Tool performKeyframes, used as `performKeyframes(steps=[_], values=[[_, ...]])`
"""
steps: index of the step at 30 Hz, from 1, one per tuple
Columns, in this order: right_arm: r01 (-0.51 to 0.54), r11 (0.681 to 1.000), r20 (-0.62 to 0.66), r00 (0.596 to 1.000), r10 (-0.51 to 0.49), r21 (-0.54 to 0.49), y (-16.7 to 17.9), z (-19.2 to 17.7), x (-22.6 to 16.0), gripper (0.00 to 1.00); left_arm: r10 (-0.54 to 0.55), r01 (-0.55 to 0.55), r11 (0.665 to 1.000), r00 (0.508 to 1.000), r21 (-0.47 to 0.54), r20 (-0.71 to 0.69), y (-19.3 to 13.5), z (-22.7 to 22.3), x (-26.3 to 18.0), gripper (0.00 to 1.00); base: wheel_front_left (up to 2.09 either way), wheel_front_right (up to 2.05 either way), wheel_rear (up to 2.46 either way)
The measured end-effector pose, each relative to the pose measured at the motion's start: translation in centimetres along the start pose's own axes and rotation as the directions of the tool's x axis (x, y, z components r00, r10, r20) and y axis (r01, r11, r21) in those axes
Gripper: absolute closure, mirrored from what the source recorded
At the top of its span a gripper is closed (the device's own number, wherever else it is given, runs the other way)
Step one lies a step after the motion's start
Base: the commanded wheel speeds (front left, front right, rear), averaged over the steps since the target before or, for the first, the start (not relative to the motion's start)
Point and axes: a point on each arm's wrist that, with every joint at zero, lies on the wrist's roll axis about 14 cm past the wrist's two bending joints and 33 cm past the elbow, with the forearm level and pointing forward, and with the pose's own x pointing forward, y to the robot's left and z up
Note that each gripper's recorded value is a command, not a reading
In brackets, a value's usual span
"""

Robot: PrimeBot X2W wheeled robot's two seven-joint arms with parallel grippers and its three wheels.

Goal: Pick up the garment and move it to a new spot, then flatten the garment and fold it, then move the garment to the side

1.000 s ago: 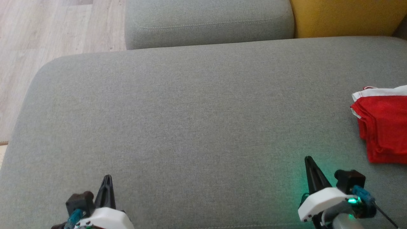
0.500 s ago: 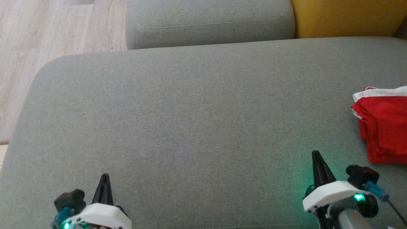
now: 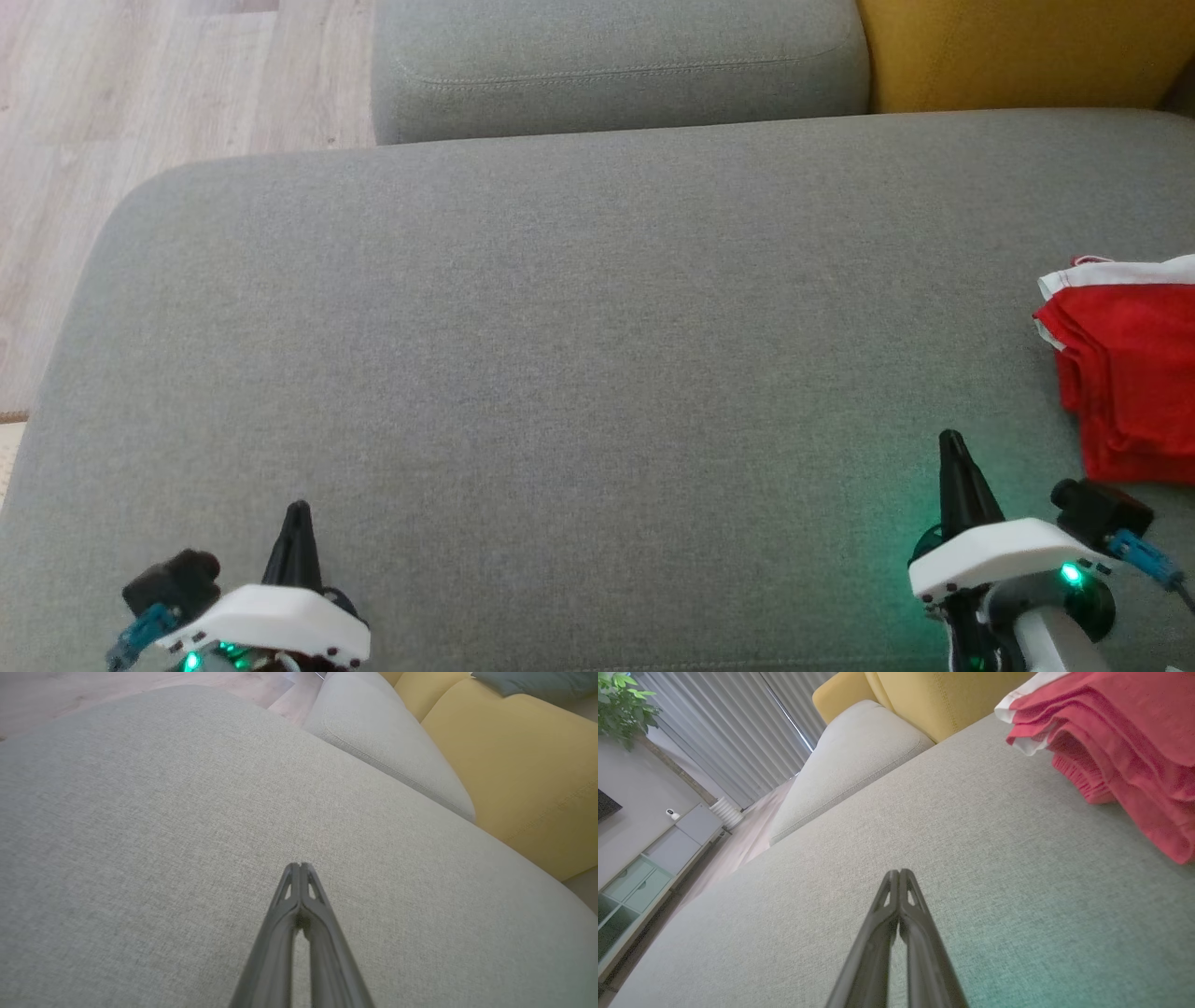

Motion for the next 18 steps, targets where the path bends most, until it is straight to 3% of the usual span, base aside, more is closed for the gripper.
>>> performKeyframes(steps=[18], values=[[0.015, 0.978, 0.024, 1.000, -0.020, 0.210, -0.2, 1.3, 0.3, 1.00, 0.010, -0.015, 0.976, 1.000, -0.217, -0.022, 0.3, 0.4, 0.3, 1.00, 0.00, 0.00, 0.00]])
